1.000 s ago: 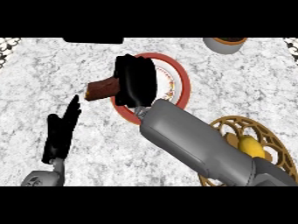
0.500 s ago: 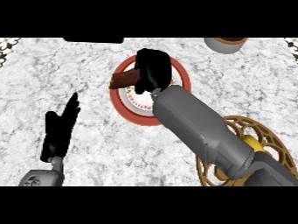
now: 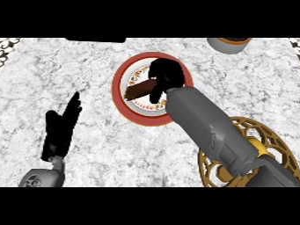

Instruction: Pick the sweet potato from the placemat and place it in the plate

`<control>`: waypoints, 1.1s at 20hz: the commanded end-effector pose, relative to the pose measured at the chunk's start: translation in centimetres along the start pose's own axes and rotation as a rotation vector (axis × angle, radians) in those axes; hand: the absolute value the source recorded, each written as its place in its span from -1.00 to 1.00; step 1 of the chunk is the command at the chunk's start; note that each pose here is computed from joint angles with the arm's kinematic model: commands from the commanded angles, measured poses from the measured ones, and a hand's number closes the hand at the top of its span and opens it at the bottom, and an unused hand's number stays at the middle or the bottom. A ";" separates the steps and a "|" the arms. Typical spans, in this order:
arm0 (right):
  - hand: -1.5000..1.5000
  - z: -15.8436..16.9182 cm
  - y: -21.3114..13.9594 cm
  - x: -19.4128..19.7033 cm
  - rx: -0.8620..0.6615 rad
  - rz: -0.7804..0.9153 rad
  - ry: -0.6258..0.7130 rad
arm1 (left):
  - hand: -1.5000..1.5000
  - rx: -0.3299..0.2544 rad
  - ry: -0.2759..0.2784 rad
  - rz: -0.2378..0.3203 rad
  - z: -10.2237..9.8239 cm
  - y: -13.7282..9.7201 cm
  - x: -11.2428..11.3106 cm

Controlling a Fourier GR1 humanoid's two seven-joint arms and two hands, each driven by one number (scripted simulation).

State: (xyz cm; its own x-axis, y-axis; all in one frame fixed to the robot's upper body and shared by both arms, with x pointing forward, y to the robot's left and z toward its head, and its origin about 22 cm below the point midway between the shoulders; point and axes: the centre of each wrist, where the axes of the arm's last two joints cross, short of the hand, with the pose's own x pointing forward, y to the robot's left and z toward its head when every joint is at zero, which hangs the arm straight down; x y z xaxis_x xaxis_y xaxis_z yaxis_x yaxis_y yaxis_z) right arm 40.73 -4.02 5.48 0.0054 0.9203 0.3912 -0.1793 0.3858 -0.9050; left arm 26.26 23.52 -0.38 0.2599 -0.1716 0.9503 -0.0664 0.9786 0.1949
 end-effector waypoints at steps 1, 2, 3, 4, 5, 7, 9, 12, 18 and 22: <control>-1.00 -0.4 1.0 -2.3 0.123 -0.014 -0.007 | 0.00 0.014 0.015 0.013 0.2 0.8 -0.8; -1.00 -0.8 0.3 -2.1 0.147 -0.006 -0.043 | 0.00 0.002 0.009 0.000 0.5 -0.5 -0.4; -1.00 -0.7 0.2 -1.6 0.130 -0.032 -0.085 | 0.00 0.009 -0.012 0.009 -0.3 0.4 0.5; -1.00 -0.9 0.7 -3.0 0.112 -0.053 -0.121 | 0.00 -0.001 -0.007 0.011 0.4 2.1 -0.4; -1.00 -0.8 0.0 -2.0 0.095 -0.112 -0.159 | 0.00 -0.001 0.021 0.006 0.0 0.0 0.1; -1.00 -0.9 -0.7 -1.6 0.053 -0.228 -0.238 | 0.00 0.022 0.007 -0.001 0.6 -0.2 0.1; -1.00 -0.4 -0.6 -1.8 -0.014 -0.377 -0.288 | 0.00 0.019 0.017 0.014 -0.2 1.4 0.6; -1.00 -0.4 -1.3 -2.6 -0.121 -0.628 -0.306 | 0.00 0.028 0.011 0.010 0.3 0.8 -0.6; -1.00 -1.1 -2.7 -5.0 -0.071 -0.822 -0.334 | 0.00 0.034 0.022 -0.007 1.7 2.1 -1.1; -1.00 -1.0 -0.6 -6.1 -0.010 -0.842 -0.374 | 0.00 0.032 0.027 -0.004 0.4 1.2 0.2</control>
State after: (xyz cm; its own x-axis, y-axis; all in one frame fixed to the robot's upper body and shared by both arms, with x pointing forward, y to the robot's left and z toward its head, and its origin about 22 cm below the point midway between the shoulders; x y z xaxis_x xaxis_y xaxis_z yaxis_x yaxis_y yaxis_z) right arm 41.97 -9.95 4.28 -0.1803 0.3157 0.9316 -0.2073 0.9136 -0.3498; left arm 25.23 24.44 -0.94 0.2782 -0.1669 0.9459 -0.0969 0.9749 0.2005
